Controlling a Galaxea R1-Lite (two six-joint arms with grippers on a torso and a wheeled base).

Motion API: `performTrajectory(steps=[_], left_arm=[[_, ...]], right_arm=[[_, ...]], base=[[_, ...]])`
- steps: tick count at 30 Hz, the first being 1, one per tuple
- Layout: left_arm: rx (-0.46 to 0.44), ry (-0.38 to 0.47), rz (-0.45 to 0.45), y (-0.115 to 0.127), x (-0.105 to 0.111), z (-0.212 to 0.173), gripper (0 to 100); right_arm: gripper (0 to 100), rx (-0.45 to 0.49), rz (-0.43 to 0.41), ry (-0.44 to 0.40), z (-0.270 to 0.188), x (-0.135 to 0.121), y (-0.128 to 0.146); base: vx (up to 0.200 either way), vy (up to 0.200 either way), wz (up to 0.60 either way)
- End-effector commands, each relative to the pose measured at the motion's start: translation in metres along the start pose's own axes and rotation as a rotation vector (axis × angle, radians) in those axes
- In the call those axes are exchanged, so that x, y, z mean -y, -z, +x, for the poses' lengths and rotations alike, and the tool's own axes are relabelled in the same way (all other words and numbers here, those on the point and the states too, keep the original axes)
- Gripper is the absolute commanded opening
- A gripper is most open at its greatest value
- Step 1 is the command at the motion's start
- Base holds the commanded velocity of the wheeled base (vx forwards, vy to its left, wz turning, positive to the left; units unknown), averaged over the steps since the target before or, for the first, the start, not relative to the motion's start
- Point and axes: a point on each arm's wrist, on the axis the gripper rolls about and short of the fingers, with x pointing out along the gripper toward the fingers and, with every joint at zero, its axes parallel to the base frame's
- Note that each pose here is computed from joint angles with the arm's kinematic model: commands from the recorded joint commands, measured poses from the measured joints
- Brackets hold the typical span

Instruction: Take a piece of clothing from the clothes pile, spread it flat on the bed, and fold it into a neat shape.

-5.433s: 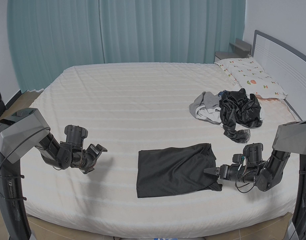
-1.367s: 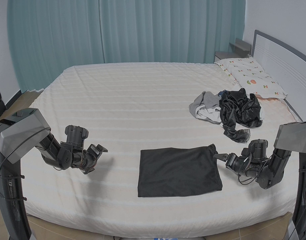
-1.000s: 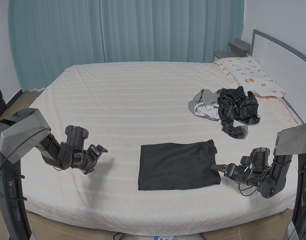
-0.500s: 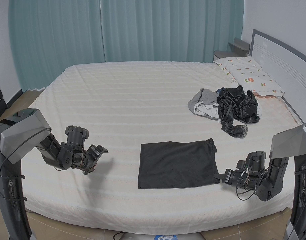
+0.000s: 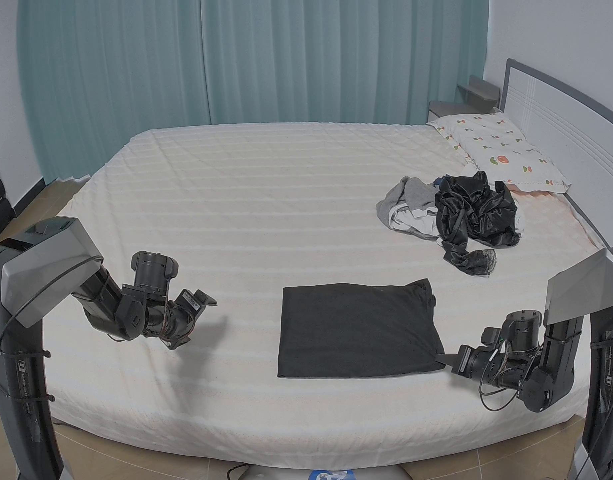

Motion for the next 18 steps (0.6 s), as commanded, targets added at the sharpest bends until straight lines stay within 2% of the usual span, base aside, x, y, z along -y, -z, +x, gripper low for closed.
performTrajectory(steps=[1, 3, 6, 12, 18], left_arm=[[0.0, 0.001, 0.0, 0.0, 0.0, 0.0, 100], [-0.002, -0.001, -0.001, 0.001, 0.0, 0.0, 100], [-0.001, 0.0, 0.0, 0.0, 0.0, 0.0, 100], [-0.001, 0.0, -0.002, 0.0, 0.0, 0.0, 100], [-0.001, 0.0, -0.003, 0.0, 0.0, -0.001, 100]], right_arm=[[100, -0.002, 0.0, 0.003, 0.0, 0.001, 0.001], [100, 0.007, 0.001, 0.0, -0.001, 0.002, -0.001], [100, 0.069, 0.006, -0.018, -0.001, 0.004, -0.01], [100, 0.12, 0.07, -0.014, 0.001, 0.017, -0.023], [100, 0.161, 0.174, -0.026, 0.005, 0.022, -0.035]], base=[[0.0, 0.0, 0.0], [0.0, 0.0, 0.0], [0.0, 0.0, 0.0], [0.0, 0.0, 0.0], [0.0, -0.2, 0.0]])
